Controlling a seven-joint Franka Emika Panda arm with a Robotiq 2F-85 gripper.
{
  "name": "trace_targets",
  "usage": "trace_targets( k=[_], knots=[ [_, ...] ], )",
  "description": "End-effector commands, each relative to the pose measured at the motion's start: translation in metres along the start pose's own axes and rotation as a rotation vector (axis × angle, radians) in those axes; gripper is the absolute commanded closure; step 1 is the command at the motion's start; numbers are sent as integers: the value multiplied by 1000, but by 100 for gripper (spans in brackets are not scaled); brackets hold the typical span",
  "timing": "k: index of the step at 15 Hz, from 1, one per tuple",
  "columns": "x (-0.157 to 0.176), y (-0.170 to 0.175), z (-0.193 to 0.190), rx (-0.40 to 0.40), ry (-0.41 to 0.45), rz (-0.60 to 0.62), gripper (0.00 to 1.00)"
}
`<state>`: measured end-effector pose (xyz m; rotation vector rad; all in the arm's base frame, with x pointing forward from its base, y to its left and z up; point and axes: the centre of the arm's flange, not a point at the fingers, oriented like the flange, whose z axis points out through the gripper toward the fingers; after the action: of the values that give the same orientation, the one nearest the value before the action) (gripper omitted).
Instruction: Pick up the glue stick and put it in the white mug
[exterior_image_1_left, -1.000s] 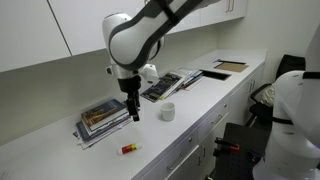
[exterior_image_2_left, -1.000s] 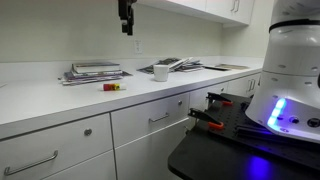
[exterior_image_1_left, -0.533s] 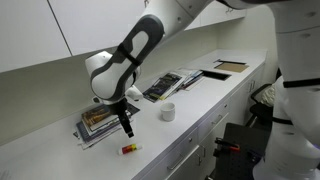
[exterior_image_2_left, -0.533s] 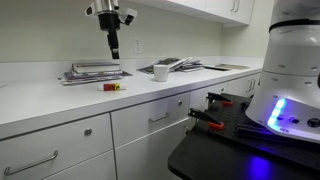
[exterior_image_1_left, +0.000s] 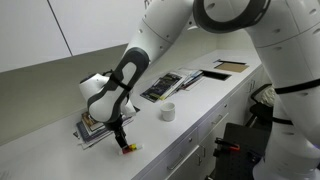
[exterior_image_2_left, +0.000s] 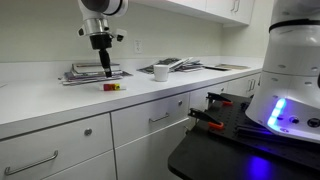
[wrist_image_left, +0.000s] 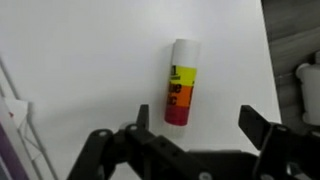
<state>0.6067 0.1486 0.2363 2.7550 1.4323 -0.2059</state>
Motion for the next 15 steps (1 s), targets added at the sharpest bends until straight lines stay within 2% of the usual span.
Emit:
trace_targets(
  k=[1,2,3,5,6,7,11,12,14,15],
  knots=[
    [12,4,10,-26,-8,63,13],
    [14,4,14,-31,-14,74,13],
    [15,5,18,-34,-22,86,20],
    [16,6,25,-39,-31,97,22],
    [17,5,28,-42,-34,103,29],
    [19,5,31,-43,-39,100,25],
    [25,3,45,-52,-56,116,35],
    [26,3,47,-50,-57,123,58],
    [26,4,47,-60,-41,137,64],
    [26,6,44,-62,-29,153,71]
  ],
)
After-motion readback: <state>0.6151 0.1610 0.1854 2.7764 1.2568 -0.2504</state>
